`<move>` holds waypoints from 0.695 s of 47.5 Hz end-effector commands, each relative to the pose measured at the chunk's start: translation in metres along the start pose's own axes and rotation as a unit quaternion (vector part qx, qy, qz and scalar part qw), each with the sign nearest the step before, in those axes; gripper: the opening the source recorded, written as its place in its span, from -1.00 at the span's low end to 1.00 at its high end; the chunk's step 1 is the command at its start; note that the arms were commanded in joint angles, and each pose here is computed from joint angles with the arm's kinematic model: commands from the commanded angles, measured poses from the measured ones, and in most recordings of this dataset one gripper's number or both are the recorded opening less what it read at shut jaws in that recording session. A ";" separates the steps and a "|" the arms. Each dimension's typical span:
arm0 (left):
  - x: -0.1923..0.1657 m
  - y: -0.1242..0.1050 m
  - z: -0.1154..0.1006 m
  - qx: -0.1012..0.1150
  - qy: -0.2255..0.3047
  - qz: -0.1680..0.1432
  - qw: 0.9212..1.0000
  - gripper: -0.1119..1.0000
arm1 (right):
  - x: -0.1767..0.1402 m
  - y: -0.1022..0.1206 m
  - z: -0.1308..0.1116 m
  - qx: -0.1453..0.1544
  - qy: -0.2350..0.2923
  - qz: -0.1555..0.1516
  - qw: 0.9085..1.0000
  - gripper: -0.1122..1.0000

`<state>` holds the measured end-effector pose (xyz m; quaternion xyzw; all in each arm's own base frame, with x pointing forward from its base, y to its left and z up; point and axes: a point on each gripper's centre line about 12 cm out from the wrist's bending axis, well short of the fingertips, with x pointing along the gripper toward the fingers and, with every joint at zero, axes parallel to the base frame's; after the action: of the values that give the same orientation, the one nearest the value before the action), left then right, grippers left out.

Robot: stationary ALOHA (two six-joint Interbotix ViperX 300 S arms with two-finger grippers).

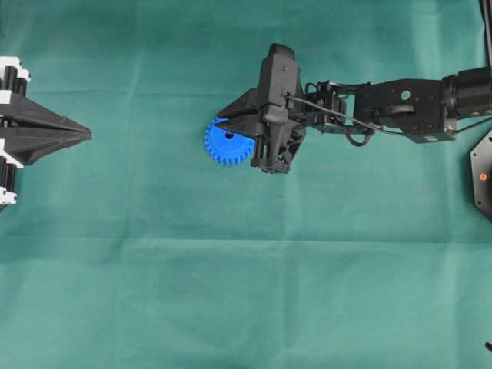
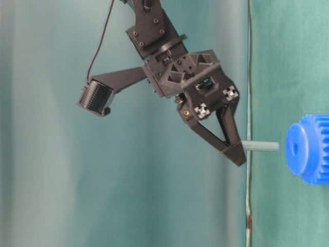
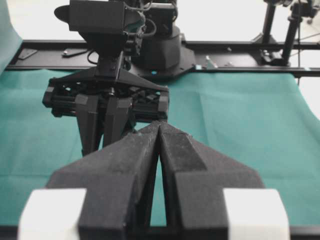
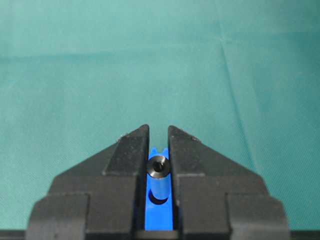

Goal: Insert the shaft placed at a random location into the center hole of the medium gear at another random location.
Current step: 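Lower the shaft into the blue gear's center hole with the right gripper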

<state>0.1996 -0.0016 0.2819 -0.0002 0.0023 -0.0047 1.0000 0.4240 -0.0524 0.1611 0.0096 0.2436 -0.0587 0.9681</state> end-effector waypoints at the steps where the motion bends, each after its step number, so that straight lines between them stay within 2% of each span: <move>1: 0.003 0.000 0.008 0.000 -0.010 0.000 1.000 -0.80 | 0.002 0.001 0.013 0.002 -0.022 0.001 1.000 -0.60; 15: 0.003 0.000 0.008 0.000 -0.009 0.000 1.000 -0.80 | 0.015 0.000 -0.004 0.009 -0.007 -0.001 1.000 -0.60; 33: 0.003 0.000 0.008 0.000 -0.009 0.000 1.000 -0.80 | 0.015 0.000 -0.005 0.009 -0.010 -0.001 1.000 -0.60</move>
<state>0.1996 -0.0016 0.2819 -0.0009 0.0023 -0.0045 1.0000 0.4287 -0.0533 0.1345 0.0153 0.2604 -0.0609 0.9635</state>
